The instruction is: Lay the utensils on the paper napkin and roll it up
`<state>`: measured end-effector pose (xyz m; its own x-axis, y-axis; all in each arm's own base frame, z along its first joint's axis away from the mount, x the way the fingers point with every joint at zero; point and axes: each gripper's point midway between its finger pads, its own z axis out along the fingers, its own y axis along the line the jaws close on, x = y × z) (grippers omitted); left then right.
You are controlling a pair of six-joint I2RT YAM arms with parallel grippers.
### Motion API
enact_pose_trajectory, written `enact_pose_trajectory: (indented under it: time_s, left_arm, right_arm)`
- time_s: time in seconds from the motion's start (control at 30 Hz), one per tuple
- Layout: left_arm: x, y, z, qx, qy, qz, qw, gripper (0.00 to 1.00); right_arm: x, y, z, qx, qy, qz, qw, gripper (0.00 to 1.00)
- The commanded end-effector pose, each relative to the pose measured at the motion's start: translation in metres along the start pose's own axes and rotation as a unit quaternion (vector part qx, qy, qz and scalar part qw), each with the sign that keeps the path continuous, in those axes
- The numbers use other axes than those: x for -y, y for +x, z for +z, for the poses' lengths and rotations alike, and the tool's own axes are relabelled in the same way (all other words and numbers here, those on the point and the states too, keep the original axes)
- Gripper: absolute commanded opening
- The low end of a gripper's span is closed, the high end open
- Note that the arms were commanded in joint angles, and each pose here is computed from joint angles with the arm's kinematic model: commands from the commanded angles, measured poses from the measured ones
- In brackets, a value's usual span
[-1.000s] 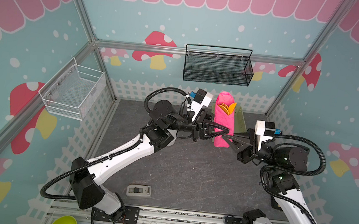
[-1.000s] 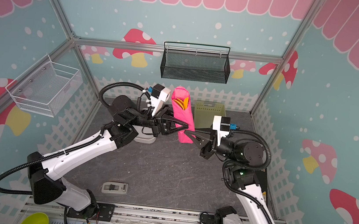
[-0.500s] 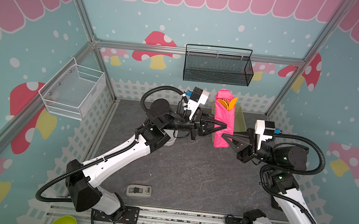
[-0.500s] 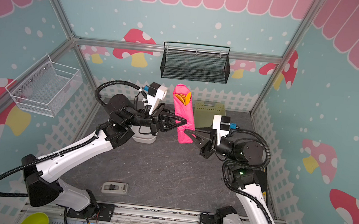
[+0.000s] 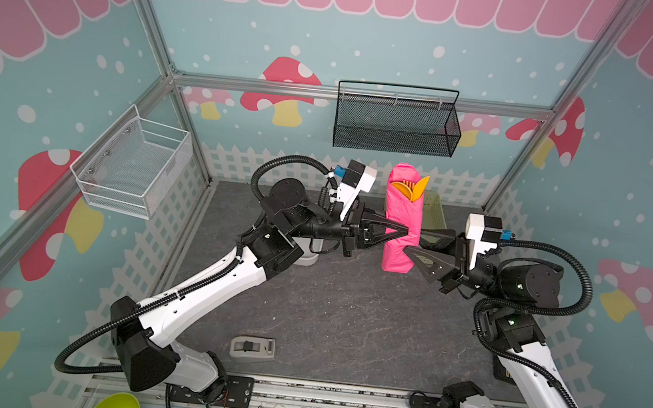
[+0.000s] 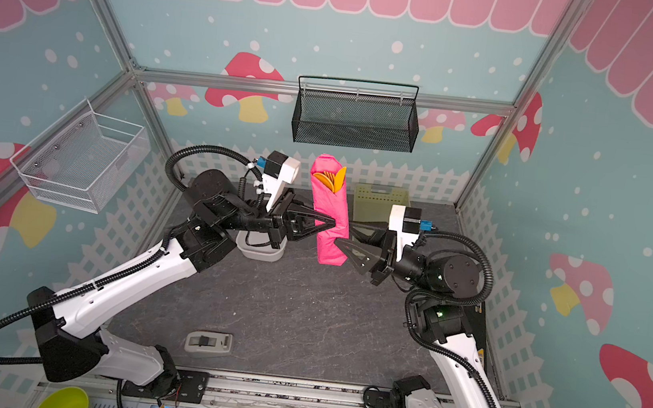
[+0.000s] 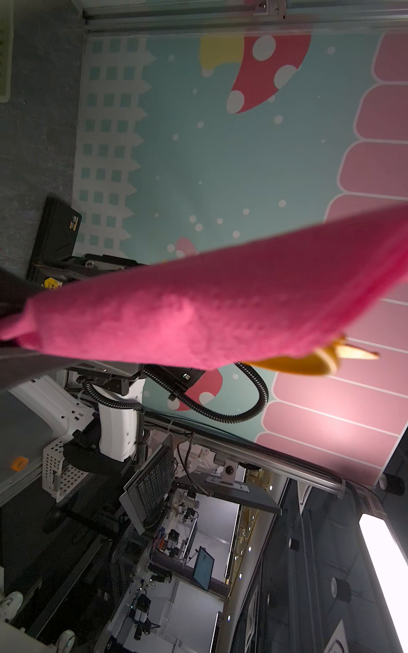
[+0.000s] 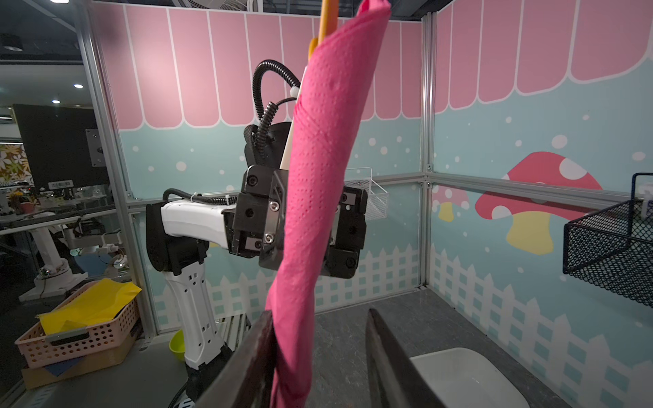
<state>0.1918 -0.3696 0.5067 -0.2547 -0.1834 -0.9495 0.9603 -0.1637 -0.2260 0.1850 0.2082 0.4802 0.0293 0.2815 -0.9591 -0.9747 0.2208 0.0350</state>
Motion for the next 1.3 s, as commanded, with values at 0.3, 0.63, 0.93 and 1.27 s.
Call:
enact_pose_trajectory:
  time_s: [0.3, 0.63, 0.93, 1.27]
  left_arm:
    - [-0.009, -0.001, -0.003, -0.002, -0.034, 0.016, 0.999, 0.09]
    - [-0.018, 0.002, -0.003, -0.008, -0.058, 0.015, 0.998, 0.10]
    - [-0.023, 0.004, -0.005, -0.011, -0.070, 0.016, 0.997, 0.11]
    - [-0.034, 0.005, -0.012, -0.009, -0.101, 0.009, 0.995, 0.26]
  right_arm:
    - [-0.002, -0.009, 0.005, -0.005, -0.018, -0.002, 1.000, 0.30]
    - [0.001, -0.005, 0.005, -0.010, -0.014, -0.001, 1.000, 0.08]
    - [0.006, 0.000, 0.006, -0.013, -0.009, -0.002, 1.000, 0.00]
    - [0.012, 0.005, 0.006, -0.014, 0.001, 0.003, 1.000, 0.00]
